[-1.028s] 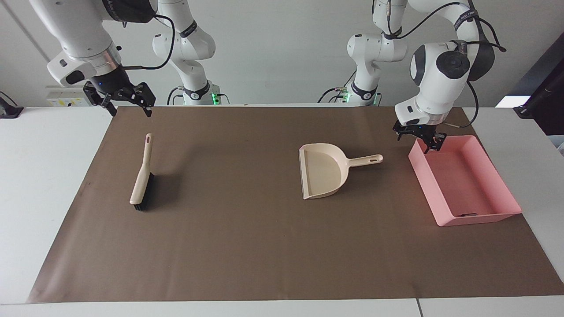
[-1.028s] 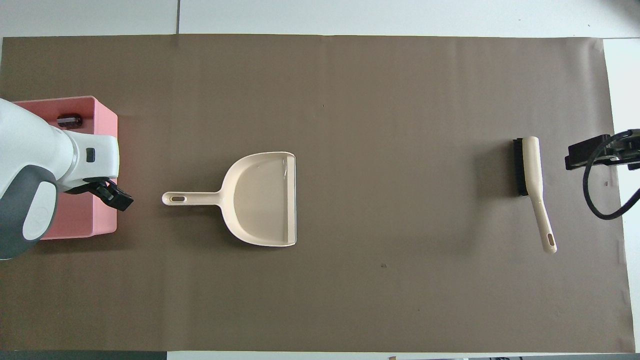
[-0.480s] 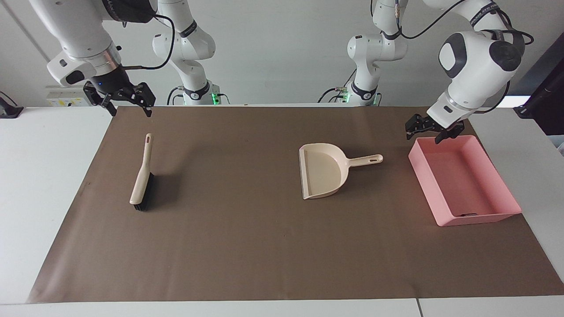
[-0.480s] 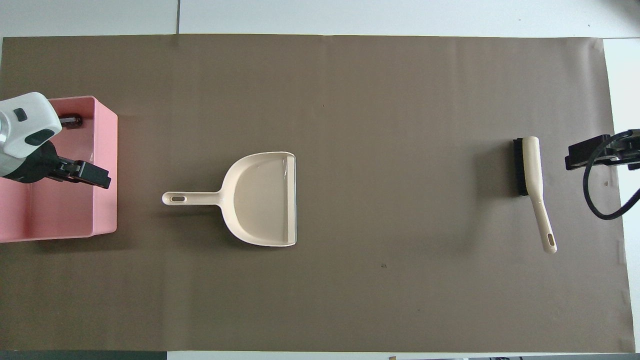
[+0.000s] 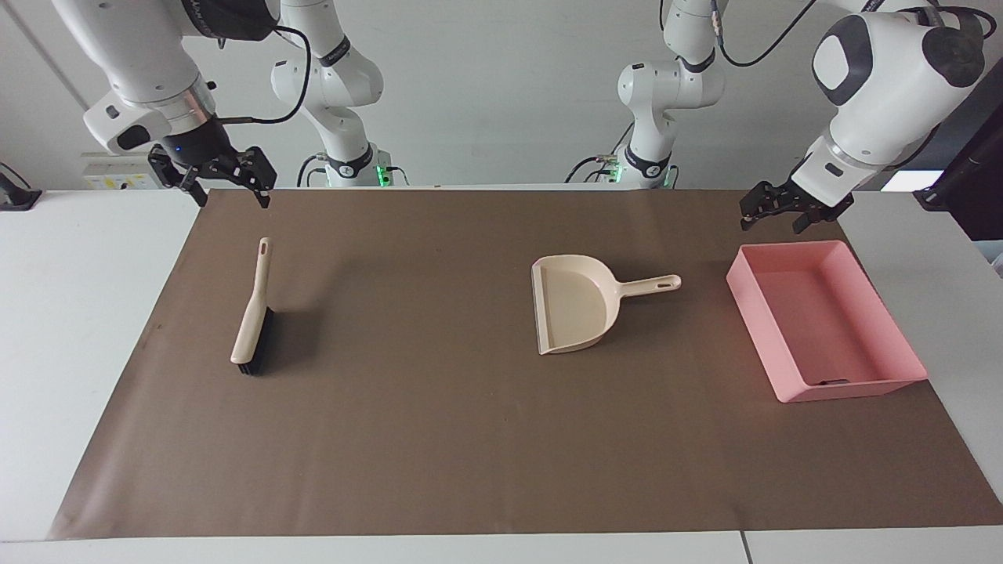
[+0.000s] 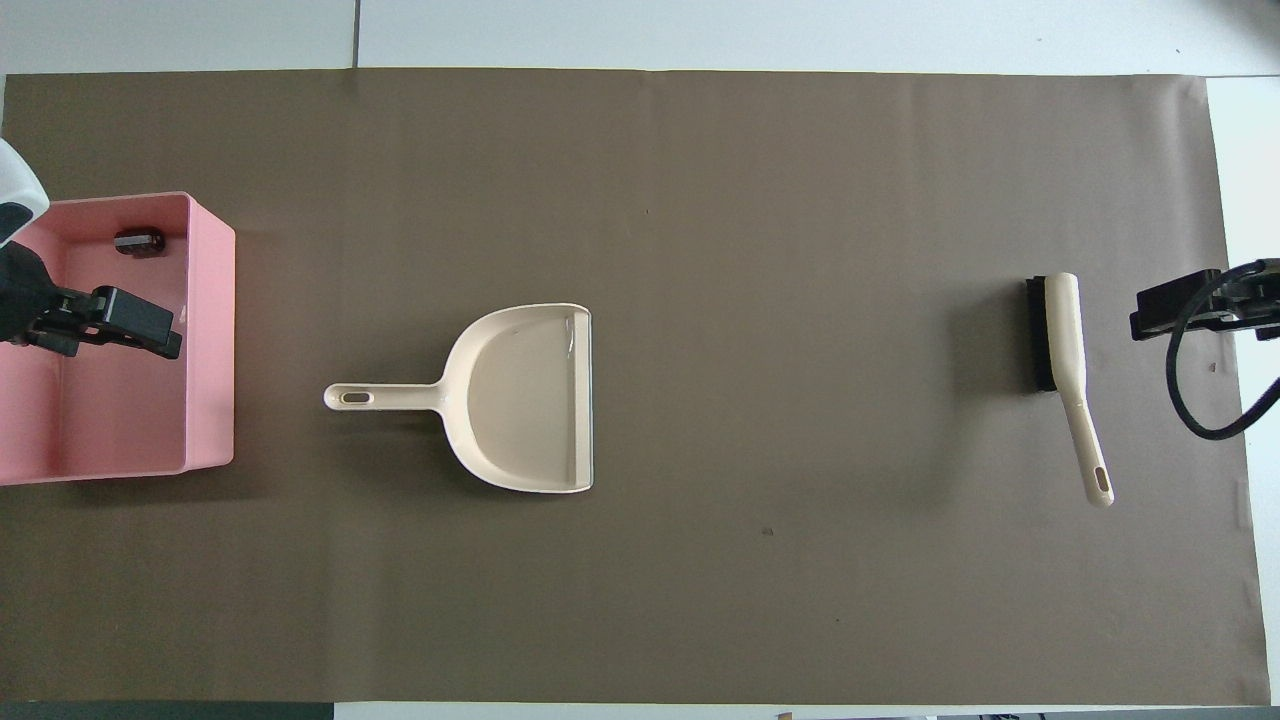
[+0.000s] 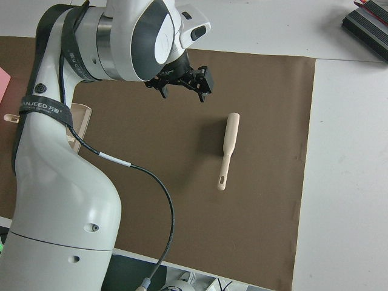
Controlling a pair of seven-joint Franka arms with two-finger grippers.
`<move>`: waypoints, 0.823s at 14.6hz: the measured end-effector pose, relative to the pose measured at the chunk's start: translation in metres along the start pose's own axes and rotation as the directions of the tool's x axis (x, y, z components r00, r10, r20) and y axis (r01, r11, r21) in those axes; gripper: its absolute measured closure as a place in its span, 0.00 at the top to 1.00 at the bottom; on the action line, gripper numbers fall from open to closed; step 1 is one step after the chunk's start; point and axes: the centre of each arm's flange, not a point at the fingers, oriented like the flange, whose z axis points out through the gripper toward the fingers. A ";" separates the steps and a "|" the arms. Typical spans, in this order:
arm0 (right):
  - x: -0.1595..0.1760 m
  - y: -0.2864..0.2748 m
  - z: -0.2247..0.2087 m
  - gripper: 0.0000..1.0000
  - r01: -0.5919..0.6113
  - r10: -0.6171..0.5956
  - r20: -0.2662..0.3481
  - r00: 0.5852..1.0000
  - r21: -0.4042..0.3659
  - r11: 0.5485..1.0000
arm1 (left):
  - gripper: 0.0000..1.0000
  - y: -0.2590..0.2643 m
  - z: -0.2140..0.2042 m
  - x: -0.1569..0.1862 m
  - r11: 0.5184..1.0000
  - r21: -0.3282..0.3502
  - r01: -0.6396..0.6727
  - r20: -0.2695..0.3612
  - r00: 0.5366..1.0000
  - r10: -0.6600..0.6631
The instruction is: Clean e-waste and dump in bin
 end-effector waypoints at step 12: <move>0.000 0.000 0.000 1.00 0.000 0.000 0.000 1.000 0.000 1.000 | 0.98 0.004 -0.020 -0.009 0.999 0.023 0.047 -0.055 0.997 -0.045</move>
